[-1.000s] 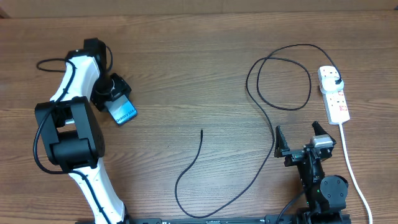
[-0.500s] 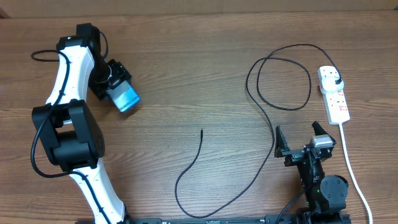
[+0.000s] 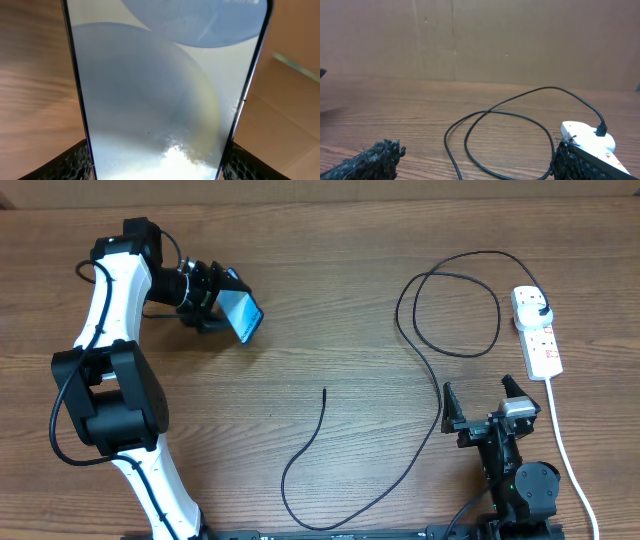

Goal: Plug charger to phone and switch on socket
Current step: 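Lift the phone with the left gripper and tilt it upright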

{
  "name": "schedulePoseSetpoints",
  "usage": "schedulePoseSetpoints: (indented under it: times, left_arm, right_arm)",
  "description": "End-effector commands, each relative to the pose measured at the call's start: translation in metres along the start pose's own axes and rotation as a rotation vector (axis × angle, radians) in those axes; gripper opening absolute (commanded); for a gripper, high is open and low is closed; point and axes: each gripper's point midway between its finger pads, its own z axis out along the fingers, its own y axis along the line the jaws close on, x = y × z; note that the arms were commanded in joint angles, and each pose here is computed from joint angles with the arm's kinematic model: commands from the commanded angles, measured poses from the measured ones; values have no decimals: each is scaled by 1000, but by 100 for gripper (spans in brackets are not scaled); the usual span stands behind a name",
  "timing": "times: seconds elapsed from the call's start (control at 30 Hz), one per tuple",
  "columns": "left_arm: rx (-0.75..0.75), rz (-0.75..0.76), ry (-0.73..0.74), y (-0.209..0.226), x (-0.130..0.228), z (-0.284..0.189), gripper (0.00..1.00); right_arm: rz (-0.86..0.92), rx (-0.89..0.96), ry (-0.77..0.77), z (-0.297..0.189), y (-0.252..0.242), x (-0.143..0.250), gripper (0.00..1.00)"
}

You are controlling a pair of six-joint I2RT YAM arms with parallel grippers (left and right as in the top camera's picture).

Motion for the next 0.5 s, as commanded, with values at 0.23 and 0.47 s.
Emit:
schedulePoseSetpoints:
  times: [0.23, 0.47]
  left_arm:
    - [380, -36, 263, -78, 65, -33, 4]
    - [343, -235, 338, -72, 80, -35, 4]
  right_arm:
    - [-2, -1, -6, 0, 1, 1, 100]
    - [-2, -1, -6, 0, 1, 1, 100]
